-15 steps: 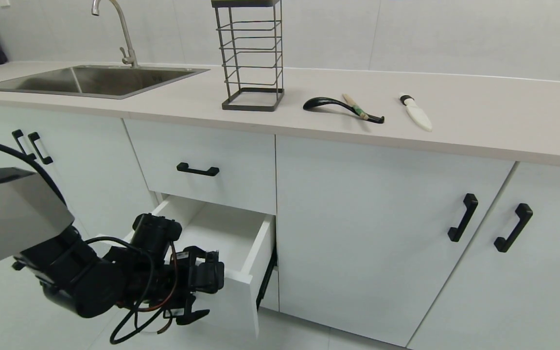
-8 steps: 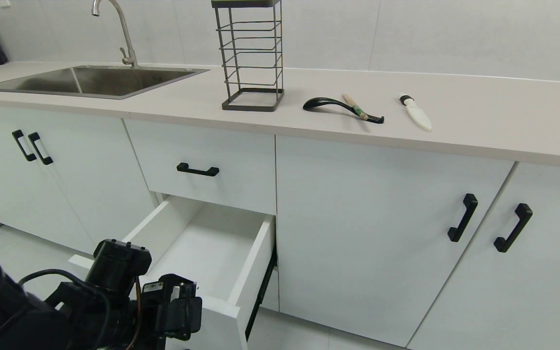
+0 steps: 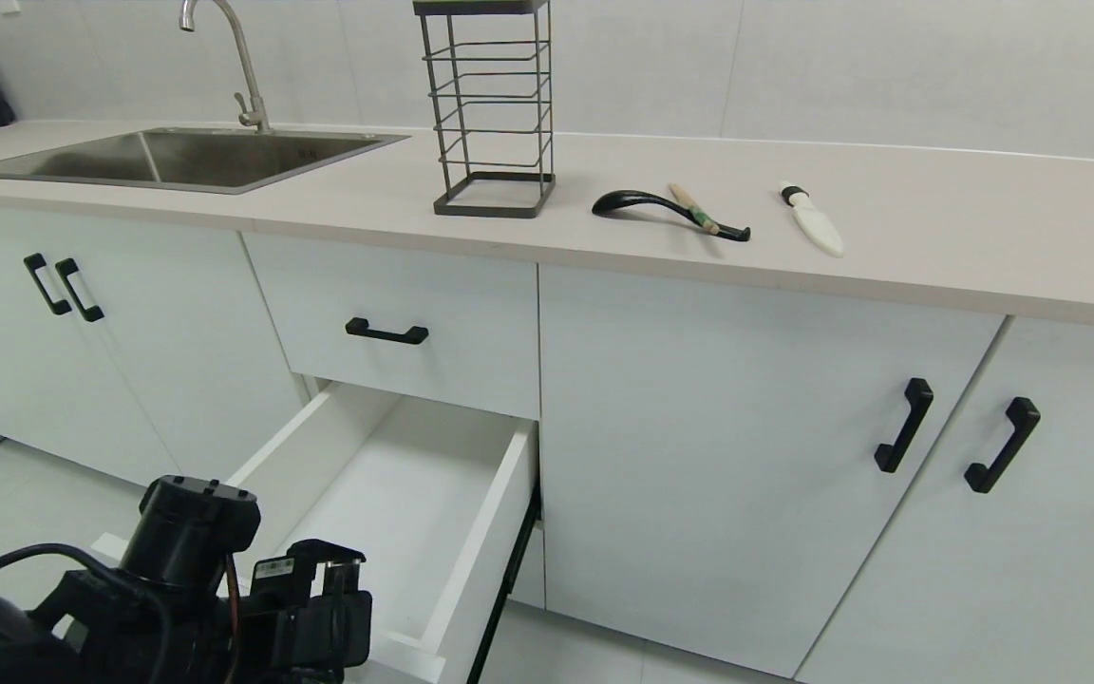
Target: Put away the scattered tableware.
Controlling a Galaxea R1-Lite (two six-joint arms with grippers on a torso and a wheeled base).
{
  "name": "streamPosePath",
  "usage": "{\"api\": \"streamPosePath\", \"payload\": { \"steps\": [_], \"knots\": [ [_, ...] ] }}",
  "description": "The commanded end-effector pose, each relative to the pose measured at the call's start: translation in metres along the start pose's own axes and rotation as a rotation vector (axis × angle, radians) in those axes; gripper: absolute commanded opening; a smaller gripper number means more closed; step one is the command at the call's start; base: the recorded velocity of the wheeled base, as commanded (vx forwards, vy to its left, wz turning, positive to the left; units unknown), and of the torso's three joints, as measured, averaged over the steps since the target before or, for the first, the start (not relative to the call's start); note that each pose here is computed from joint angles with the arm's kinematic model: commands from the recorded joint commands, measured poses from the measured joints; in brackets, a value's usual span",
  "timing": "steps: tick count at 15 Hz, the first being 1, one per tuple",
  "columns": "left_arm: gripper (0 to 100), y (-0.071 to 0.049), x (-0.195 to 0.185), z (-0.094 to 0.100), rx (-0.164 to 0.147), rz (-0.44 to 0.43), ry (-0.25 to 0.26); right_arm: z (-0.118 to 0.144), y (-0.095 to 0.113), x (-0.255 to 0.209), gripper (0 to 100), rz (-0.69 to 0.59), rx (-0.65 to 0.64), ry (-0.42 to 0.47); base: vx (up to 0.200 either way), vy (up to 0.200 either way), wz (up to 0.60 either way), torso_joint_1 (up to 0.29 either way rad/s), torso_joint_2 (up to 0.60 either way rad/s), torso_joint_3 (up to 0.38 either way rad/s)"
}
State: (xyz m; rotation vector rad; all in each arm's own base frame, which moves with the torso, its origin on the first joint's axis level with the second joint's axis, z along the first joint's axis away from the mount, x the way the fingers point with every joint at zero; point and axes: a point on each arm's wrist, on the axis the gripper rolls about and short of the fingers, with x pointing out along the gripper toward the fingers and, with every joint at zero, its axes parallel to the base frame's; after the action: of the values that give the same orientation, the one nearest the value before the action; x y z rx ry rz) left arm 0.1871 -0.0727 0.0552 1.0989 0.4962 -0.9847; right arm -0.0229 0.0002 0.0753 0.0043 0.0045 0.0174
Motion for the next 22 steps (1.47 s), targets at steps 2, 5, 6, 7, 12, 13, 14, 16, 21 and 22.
{"api": "streamPosePath", "payload": {
  "steps": [2,5,6,7,12,13,14,16,21,22],
  "knots": [
    [100,0.006,-0.001,0.001,0.001,0.052,-0.016,0.0,0.0,0.0,0,0.001,0.0,0.0,0.0,0.0,0.0,0.0,0.0,0.0],
    [100,0.006,-0.003,0.001,-0.019,0.067,-0.018,0.0,0.0,0.0,0,0.001,0.0,0.0,0.0,0.0,0.0,0.0,0.0,0.0],
    [100,0.005,-0.003,0.001,-0.02,0.063,-0.022,0.0,0.0,0.0,0,0.001,0.0,0.0,0.0,0.0,0.0,0.0,0.0,0.0],
    [100,0.002,-0.006,0.002,-0.014,0.059,-0.027,0.0,0.0,0.0,0,0.001,0.0,0.0,0.0,0.0,0.0,0.0,0.0,0.0],
    [100,0.003,-0.043,0.03,-0.008,0.184,-0.174,0.0,0.0,0.0,0,0.001,0.0,0.0,0.0,0.0,0.0,0.0,0.0,0.0],
    [100,0.006,-0.052,0.041,-0.028,0.214,-0.23,0.0,0.0,0.0,0,0.001,0.0,0.0,0.0,0.0,0.0,0.0,0.0,0.0],
    [100,0.009,-0.059,0.046,-0.055,0.238,-0.268,0.0,0.0,0.0,0,0.001,0.0,0.0,0.0,0.0,0.0,0.0,0.0,0.0],
    [100,0.013,-0.069,0.052,-0.117,0.272,-0.317,0.0,0.0,0.0,0,0.001,0.0,0.0,0.0,0.0,0.0,0.0,0.0,0.0],
    [100,0.037,-0.125,0.011,-0.689,0.493,-0.445,0.0,0.0,0.0,0,0.001,0.0,0.0,0.0,0.0,0.0,0.0,0.0,0.0],
    [100,0.042,-0.133,-0.002,-0.725,0.56,-0.439,0.0,0.0,0.0,0,-0.001,0.0,0.0,0.0,0.0,0.0,0.0,0.0,0.0]
  ]
}}
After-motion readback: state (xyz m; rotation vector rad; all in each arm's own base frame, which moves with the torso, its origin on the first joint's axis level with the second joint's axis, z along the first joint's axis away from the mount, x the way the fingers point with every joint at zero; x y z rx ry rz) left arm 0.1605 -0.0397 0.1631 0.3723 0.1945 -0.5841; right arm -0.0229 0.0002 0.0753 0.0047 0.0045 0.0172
